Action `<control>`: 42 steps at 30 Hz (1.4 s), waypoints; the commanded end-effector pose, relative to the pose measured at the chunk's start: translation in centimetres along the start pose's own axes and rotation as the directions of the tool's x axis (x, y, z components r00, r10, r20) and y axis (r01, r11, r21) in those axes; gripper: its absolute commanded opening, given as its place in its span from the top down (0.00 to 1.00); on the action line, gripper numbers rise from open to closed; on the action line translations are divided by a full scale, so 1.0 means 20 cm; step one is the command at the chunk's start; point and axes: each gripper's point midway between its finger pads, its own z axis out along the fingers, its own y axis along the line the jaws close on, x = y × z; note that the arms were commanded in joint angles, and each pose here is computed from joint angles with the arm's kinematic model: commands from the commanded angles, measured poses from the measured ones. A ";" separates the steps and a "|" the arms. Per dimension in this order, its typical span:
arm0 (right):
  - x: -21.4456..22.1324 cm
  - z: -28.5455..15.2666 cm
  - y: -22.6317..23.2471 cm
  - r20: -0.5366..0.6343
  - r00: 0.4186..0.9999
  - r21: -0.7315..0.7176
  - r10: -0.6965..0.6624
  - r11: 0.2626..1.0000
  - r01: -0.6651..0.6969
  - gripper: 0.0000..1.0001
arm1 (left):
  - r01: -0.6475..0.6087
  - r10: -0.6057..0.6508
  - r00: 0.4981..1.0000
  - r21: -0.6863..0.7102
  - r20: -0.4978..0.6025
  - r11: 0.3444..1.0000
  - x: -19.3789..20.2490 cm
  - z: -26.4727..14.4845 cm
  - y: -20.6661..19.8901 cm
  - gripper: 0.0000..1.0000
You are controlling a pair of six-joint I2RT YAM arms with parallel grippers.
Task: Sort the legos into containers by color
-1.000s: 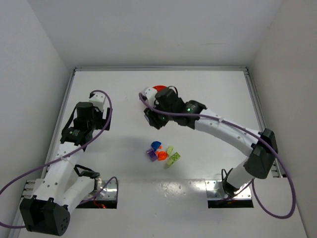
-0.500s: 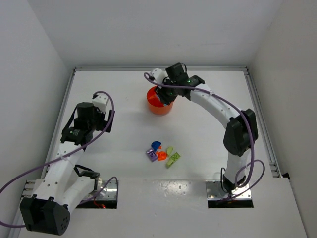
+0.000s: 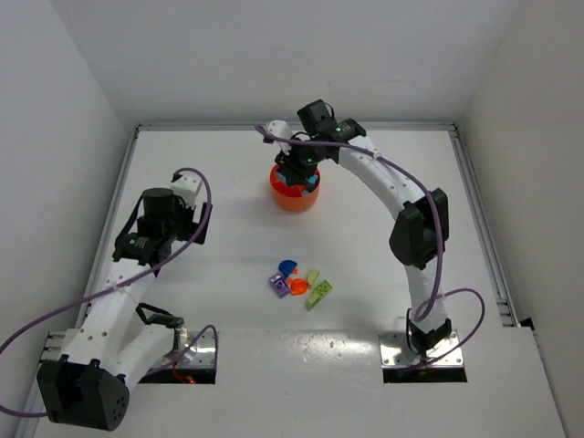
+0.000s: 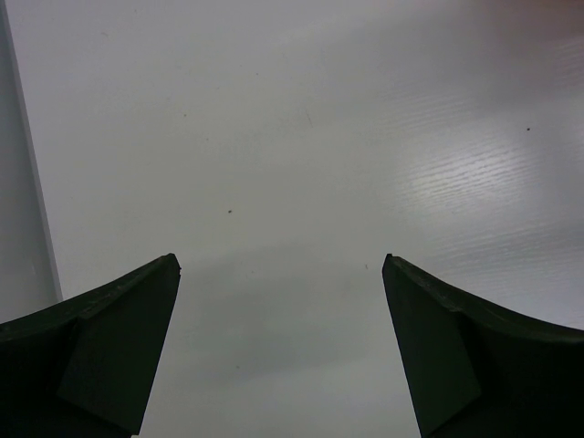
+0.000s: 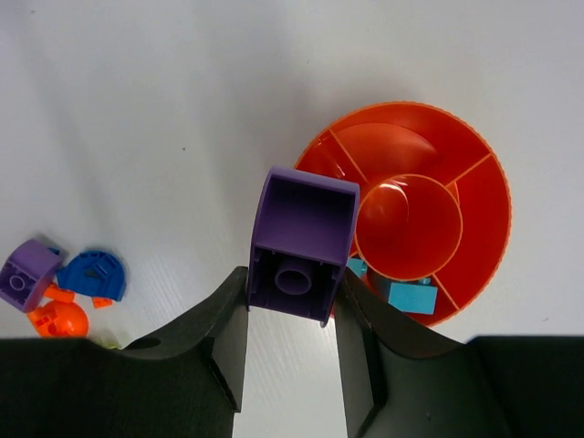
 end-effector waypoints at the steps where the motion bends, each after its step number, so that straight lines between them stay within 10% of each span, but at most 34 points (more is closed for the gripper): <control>1: -0.01 0.02 0.00 -0.004 1.000 -0.038 -0.028 0.999 0.028 0.93 | -0.001 0.001 1.000 0.006 0.018 1.000 -0.04 0.00 0.00 0.00; 22: 0.11 0.18 -0.10 -0.080 0.997 0.024 -0.017 1.000 0.019 0.88 | -0.002 0.002 1.000 0.008 0.009 1.000 -0.03 0.01 0.00 0.00; 36: 0.05 0.13 -0.12 -0.026 1.000 0.073 -0.001 0.997 0.003 0.47 | -0.001 0.001 1.000 0.006 0.018 1.000 -0.04 0.00 0.00 0.00; 42: 0.00 0.05 -0.10 0.001 1.000 0.078 -0.003 0.997 0.003 0.46 | -0.021 0.020 1.000 0.035 0.010 0.999 -0.02 0.00 -0.02 0.00</control>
